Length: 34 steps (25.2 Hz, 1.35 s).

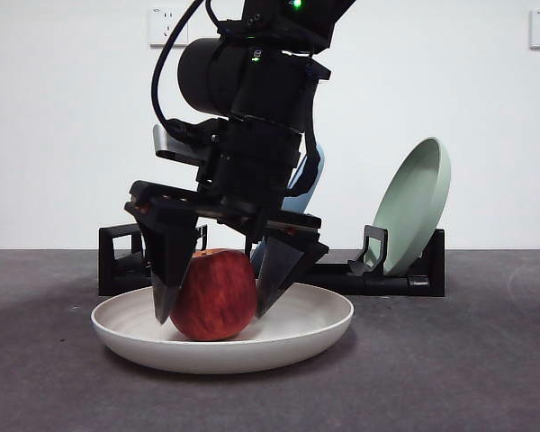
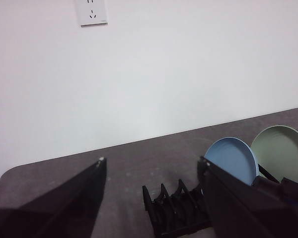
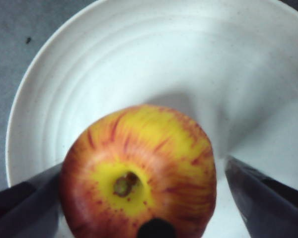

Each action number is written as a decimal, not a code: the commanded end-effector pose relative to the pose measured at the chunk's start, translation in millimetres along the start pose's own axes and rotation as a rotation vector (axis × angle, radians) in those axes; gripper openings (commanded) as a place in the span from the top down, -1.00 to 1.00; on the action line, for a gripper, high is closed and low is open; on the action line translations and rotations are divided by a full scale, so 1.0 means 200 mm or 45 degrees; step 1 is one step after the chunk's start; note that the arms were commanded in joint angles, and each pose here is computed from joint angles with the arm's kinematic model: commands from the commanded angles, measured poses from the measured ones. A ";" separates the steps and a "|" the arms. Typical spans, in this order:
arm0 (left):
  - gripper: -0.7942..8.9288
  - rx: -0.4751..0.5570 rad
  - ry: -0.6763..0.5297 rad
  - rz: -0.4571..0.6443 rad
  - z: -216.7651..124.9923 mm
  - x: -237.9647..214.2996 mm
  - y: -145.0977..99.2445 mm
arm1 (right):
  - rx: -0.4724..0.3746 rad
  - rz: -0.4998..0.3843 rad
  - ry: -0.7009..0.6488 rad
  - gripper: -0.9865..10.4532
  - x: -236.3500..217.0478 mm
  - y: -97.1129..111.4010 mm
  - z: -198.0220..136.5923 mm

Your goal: Take the yellow plate from the plate rack,put the plate on the table,take the apple from the table,put the apple in the plate

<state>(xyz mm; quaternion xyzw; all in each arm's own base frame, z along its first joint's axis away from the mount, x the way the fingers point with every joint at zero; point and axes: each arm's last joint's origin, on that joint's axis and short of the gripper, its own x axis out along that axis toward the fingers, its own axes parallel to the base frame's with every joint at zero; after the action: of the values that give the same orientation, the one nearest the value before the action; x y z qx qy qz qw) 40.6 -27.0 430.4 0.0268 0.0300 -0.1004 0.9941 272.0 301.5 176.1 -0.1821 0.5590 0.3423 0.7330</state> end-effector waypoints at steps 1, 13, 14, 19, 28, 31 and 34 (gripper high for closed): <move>0.19 0.005 0.004 0.000 0.00 0.01 -0.01 | 0.001 0.001 -0.004 -0.06 -0.01 0.00 0.00; 0.19 0.153 0.136 -0.011 -0.02 0.18 -0.20 | -0.018 -0.016 -0.259 -0.05 -0.41 0.02 0.01; 0.19 0.173 0.152 -0.013 -0.03 0.20 -0.22 | -0.018 -0.028 -0.286 -0.05 -0.45 0.02 0.01; 0.20 0.285 0.251 -0.118 -0.07 0.31 -0.36 | -0.047 -0.107 -0.418 -0.05 -0.71 -0.01 -0.05; 0.86 0.462 0.407 -0.445 -0.17 0.50 -0.60 | -0.020 -0.177 -0.609 0.72 -1.15 -0.10 -0.27; 0.86 0.485 0.461 -0.494 -0.20 0.57 -0.61 | 0.000 -0.222 -0.660 0.85 -1.30 -0.15 -0.38; 0.86 0.460 0.559 -0.519 -0.22 0.64 -0.53 | 0.090 -0.272 -0.680 0.85 -1.39 -0.23 -0.47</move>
<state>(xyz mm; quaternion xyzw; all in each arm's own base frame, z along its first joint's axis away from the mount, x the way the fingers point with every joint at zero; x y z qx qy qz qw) 139.1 -154.3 373.3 0.2111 0.2301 -0.2927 0.9038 197.7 125.5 404.1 -0.1158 0.3363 0.2793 0.8919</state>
